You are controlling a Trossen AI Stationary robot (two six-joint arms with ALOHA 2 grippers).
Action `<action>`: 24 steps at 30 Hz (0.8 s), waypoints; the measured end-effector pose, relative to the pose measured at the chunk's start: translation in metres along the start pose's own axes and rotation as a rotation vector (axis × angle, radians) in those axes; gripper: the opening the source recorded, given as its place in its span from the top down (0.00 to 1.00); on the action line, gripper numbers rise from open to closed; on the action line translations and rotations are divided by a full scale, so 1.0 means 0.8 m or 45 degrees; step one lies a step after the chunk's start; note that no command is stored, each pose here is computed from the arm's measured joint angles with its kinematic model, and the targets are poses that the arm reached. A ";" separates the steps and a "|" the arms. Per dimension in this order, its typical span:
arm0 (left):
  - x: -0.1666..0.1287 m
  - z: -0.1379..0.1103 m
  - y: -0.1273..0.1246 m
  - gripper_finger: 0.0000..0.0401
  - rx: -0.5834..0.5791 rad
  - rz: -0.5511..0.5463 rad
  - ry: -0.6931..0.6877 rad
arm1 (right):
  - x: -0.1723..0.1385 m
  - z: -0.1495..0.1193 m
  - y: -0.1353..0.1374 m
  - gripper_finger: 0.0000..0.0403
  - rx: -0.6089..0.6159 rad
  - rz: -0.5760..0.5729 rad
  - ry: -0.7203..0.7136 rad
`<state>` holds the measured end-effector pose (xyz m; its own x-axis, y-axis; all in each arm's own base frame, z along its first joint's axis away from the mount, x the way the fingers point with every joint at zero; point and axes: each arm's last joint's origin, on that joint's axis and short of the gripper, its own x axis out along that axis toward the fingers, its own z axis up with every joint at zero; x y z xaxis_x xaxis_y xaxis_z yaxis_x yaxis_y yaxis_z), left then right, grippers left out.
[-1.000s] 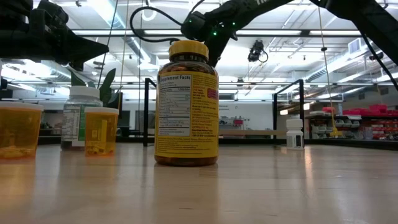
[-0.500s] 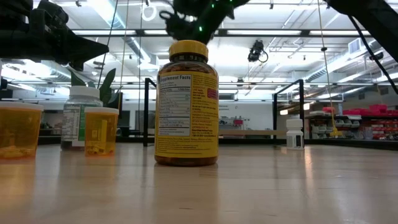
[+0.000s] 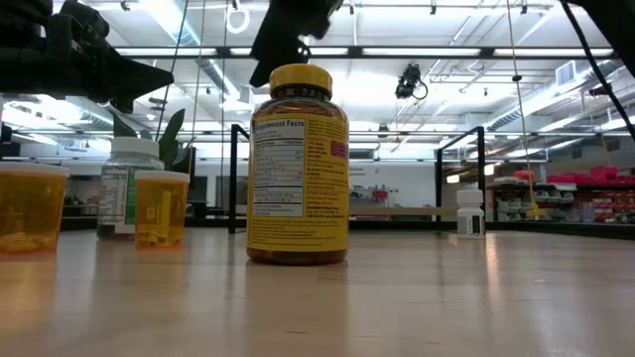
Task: Pick and place medicine bottles onto shelf by color
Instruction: Put the yellow pill bottle on the shelf
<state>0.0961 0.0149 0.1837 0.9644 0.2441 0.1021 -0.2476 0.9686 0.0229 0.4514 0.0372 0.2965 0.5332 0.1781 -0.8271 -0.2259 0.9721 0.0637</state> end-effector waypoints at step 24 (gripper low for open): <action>0.000 0.000 0.000 0.92 0.000 0.000 0.000 | 0.056 -0.035 0.090 0.03 -0.071 0.059 0.128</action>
<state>0.0961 0.0149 0.1837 0.9642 0.2445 0.1024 -0.2480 0.9685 0.0228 0.4359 0.1108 0.2485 0.4374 0.2034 -0.8760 -0.2949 0.9527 0.0739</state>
